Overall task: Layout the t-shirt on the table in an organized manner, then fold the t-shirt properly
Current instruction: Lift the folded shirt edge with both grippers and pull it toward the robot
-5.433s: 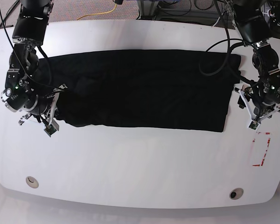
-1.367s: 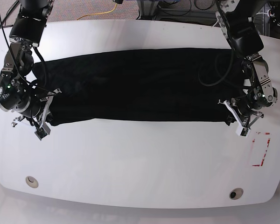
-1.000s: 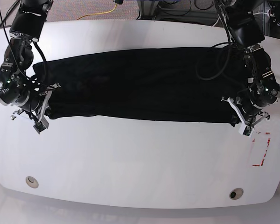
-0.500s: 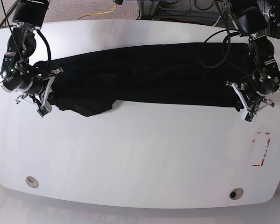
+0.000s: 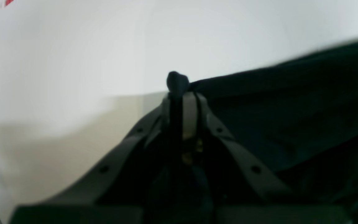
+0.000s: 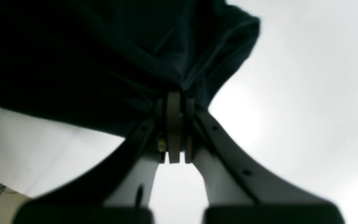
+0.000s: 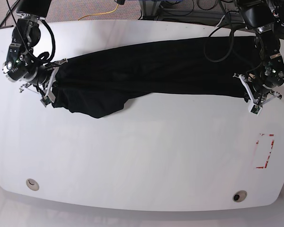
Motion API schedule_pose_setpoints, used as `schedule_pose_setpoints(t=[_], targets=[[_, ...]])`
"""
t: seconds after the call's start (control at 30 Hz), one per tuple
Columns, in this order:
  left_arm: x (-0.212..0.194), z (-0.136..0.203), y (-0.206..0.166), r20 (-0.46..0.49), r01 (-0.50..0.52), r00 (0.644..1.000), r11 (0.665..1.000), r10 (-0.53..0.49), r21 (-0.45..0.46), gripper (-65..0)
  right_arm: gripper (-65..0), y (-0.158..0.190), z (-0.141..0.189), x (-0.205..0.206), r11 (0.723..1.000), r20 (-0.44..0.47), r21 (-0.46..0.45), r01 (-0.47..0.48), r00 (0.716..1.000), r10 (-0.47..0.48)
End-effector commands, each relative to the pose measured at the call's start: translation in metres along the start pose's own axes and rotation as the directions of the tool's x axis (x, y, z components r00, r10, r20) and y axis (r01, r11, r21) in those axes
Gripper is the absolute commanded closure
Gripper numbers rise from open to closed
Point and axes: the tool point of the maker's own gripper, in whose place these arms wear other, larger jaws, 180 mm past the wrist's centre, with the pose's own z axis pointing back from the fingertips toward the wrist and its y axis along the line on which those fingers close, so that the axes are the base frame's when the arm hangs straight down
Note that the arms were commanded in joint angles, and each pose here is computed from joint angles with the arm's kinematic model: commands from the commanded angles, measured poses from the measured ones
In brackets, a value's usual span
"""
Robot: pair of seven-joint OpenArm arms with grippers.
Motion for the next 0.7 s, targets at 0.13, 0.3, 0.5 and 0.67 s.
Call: schedule_pose_setpoints(t=[0.13,0.3,0.5,0.67], targets=[[0.004,0.004,0.006,0.011,0.021,1.0,1.0,-0.021,0.019,-0.7,-22.7,-0.005,-0.007,-0.012,0.999,-0.022,0.01,0.036,0.999,-0.036],[-0.004,0.006,0.005,-0.021,0.073,0.997,0.997,-0.072,0.011,-14.4,-37.6,-0.005,-0.01,-0.015,0.999,-0.019,0.019,0.05,0.999,-0.05],[0.0,0.009,0.004,-0.009,0.088,0.996,0.996,-0.088,0.017,-30.4,-41.1,-0.013,0.001,-0.009,0.999,0.006,-0.018,0.038,0.999,-0.038],[0.003,0.01,0.004,-0.003,0.093,0.996,0.995,-0.093,0.019,-30.4,-41.5,-0.036,0.032,0.002,0.991,0.048,-0.123,0.042,0.998,-0.036]])
